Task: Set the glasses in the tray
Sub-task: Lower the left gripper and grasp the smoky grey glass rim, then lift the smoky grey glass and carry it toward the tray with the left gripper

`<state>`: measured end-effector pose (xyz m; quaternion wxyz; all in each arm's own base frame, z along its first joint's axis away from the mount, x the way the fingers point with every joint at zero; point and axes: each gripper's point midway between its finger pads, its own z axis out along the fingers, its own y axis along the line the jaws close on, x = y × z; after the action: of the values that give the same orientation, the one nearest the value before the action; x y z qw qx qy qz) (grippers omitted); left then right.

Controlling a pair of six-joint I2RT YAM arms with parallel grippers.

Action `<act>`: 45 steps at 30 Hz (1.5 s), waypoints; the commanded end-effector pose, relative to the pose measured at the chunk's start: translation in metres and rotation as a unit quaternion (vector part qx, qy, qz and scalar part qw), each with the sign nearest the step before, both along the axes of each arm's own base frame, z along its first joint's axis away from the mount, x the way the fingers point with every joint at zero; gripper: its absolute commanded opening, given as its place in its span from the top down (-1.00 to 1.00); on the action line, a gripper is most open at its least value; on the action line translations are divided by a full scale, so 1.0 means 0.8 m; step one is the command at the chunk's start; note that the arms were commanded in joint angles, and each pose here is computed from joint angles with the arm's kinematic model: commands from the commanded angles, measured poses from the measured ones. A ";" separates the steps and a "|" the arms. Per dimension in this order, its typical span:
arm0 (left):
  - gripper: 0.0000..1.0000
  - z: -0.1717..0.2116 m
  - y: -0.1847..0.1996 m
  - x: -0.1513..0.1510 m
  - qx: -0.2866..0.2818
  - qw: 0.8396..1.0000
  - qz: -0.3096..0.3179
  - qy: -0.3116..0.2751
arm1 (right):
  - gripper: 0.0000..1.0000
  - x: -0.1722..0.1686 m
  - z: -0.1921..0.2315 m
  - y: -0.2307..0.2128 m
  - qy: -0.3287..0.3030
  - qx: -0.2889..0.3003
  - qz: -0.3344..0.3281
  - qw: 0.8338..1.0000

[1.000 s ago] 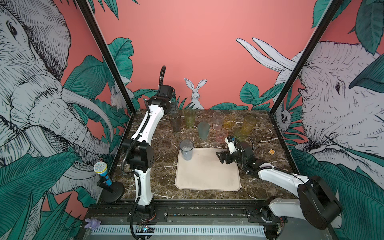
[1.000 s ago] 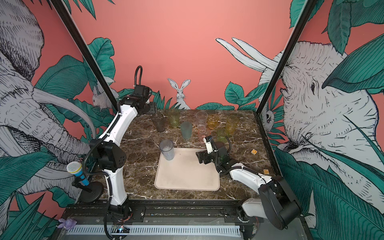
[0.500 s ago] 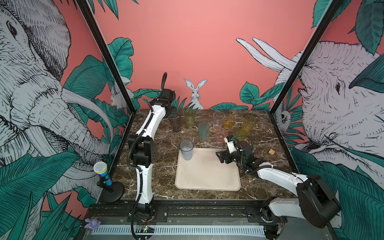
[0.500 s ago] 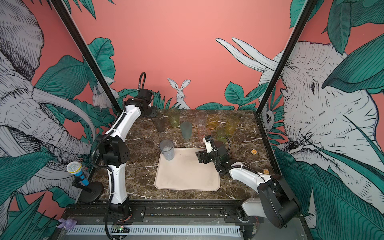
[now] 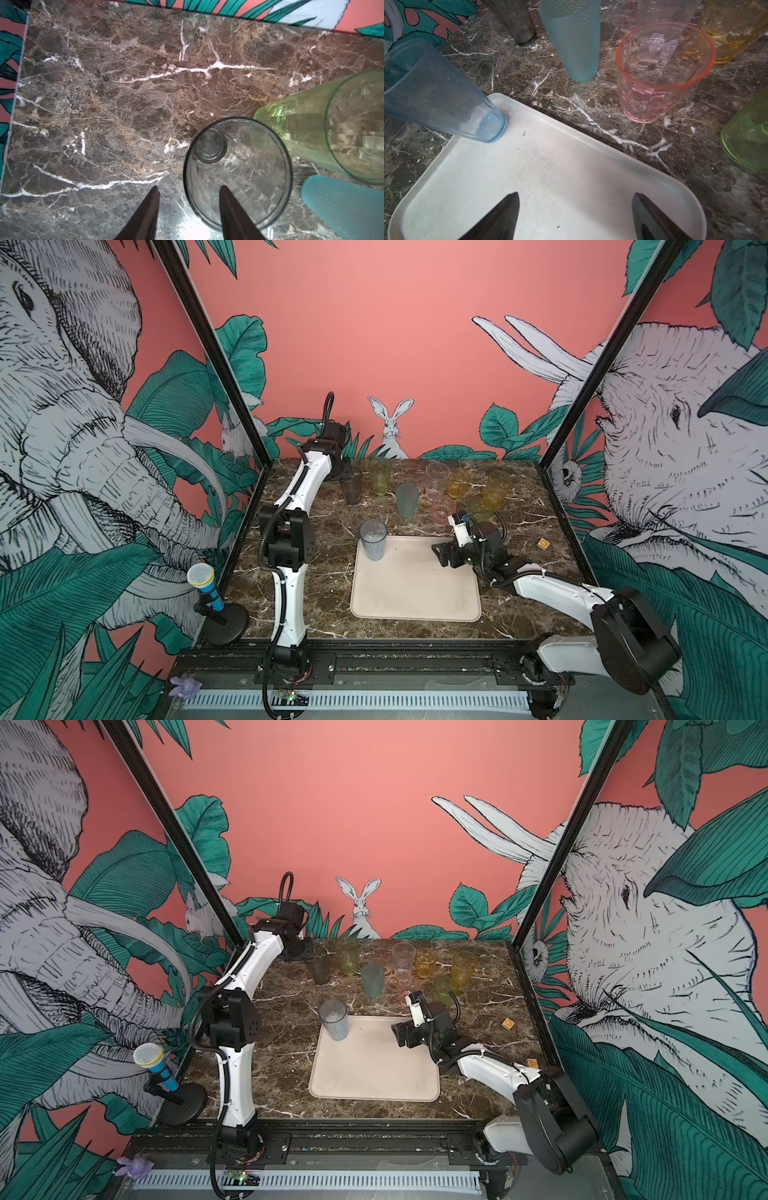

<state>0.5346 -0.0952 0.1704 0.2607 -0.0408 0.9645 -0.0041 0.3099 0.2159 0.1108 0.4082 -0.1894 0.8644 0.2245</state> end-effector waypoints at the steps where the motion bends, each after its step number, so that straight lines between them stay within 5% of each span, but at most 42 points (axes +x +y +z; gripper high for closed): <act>1: 0.20 0.004 0.001 0.001 -0.009 1.000 0.000 0.004 | -0.73 0.009 0.018 0.008 -0.018 0.011 0.001 1.000; 7: 0.53 -0.001 0.003 0.002 -0.014 1.000 0.001 0.009 | -0.73 0.007 0.015 0.009 -0.014 0.015 0.003 1.000; 24: 1.00 -0.011 0.009 0.007 -0.011 1.000 0.004 0.017 | -0.72 0.007 0.016 0.012 -0.008 0.019 0.007 1.000; 45: 1.00 0.044 0.018 -0.052 -0.006 1.000 -0.015 0.022 | -0.72 0.006 0.018 0.013 -0.009 0.019 0.008 1.000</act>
<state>0.5140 -0.0864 0.1614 0.2144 -0.0315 0.9762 -0.0063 0.3076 0.2179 0.1085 0.3998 -0.1866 0.8667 0.2327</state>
